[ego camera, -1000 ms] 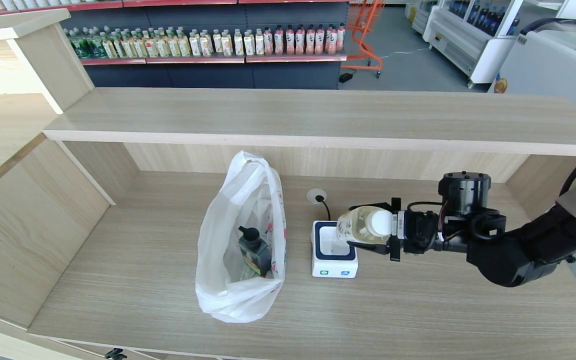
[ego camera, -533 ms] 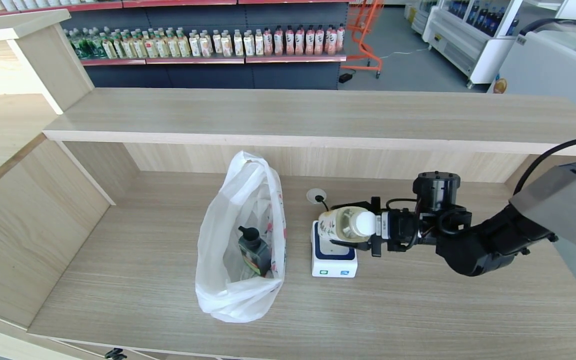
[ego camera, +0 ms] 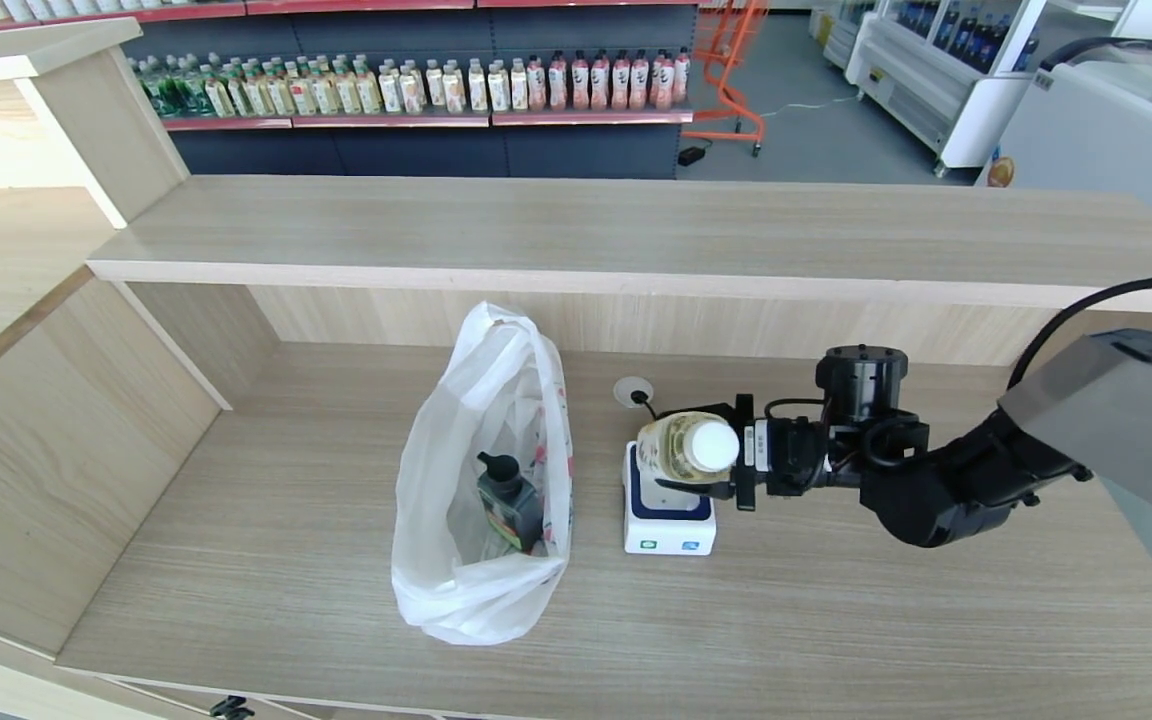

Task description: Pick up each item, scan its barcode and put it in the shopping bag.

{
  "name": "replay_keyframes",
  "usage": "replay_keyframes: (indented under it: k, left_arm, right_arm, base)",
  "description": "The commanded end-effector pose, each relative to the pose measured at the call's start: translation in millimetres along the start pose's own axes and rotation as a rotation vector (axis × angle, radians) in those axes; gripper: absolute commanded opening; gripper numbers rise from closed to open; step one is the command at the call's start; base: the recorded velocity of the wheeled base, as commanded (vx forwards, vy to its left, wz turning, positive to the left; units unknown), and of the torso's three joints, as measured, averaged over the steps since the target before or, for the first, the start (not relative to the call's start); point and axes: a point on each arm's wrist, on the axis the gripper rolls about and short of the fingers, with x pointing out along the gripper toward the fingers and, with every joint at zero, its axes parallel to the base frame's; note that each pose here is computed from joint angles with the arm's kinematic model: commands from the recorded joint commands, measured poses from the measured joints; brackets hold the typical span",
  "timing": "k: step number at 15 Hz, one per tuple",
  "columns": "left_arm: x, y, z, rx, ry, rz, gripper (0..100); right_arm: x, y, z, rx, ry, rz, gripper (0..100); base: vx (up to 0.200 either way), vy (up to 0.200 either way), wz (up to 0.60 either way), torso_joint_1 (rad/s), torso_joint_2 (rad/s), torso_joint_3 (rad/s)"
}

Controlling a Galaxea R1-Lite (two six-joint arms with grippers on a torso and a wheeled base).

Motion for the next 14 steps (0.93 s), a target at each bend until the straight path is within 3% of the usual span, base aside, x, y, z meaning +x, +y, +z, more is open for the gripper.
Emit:
replay_keyframes:
  k: [1, 2, 3, 4, 5, 6, 7, 12, 14]
  left_arm:
    - [0, 0.0, 0.0, 0.0, 0.0, 0.0, 100]
    - [0, 0.0, 0.0, 0.0, 0.0, 0.0, 100]
    - [0, 0.0, 0.0, 0.0, 0.0, 0.002, 100]
    - [0, 0.0, 0.0, 0.0, 0.0, 0.0, 100]
    - [0, 0.0, 0.0, 0.0, 0.0, 0.0, 100]
    - [0, 0.0, 0.0, 0.0, 0.0, 0.0, 100]
    - [0, 0.0, 0.0, 0.0, 0.0, 0.002, 100]
    - [0, 0.0, 0.0, 0.0, 0.0, 0.0, 100]
    - [0, 0.0, 0.0, 0.0, 0.0, 0.0, 100]
  right_arm:
    - [-9, -17, 16, -0.002, -0.012, -0.035, 0]
    - [-17, -26, 26, 0.018, -0.012, -0.057, 0]
    - [-42, -46, 52, 0.101, -0.013, -0.116, 0]
    - [-64, -52, 75, 0.227, -0.007, -0.158, 0]
    - [-76, -49, 92, 0.336, 0.0, -0.184, 0]
    - [-93, -39, 116, 0.541, 0.06, -0.293, 0]
    - [-98, -32, 130, 0.65, 0.082, -0.364, 0]
    - [-109, -18, 157, 0.886, 0.07, -0.469, 0]
    - [-110, -12, 156, 0.908, 0.085, -0.467, 0]
  base:
    - [0.0, 0.0, 0.0, 0.0, 0.0, 0.0]
    - [0.0, 0.0, 0.0, 0.0, 0.0, 0.0]
    - [0.0, 0.0, 0.0, 0.0, 0.0, 0.0]
    - [0.0, 0.0, 0.0, 0.0, 0.0, 0.0]
    - [0.0, 0.0, 0.0, 0.0, 0.0, 0.0]
    - [0.0, 0.0, 0.0, 0.0, 0.0, 0.0]
    - [0.0, 0.0, 0.0, 0.0, 0.0, 0.0]
    - [0.0, 0.0, 0.0, 0.0, 0.0, 0.0]
    - [0.0, 0.0, 0.0, 0.0, 0.0, 0.0]
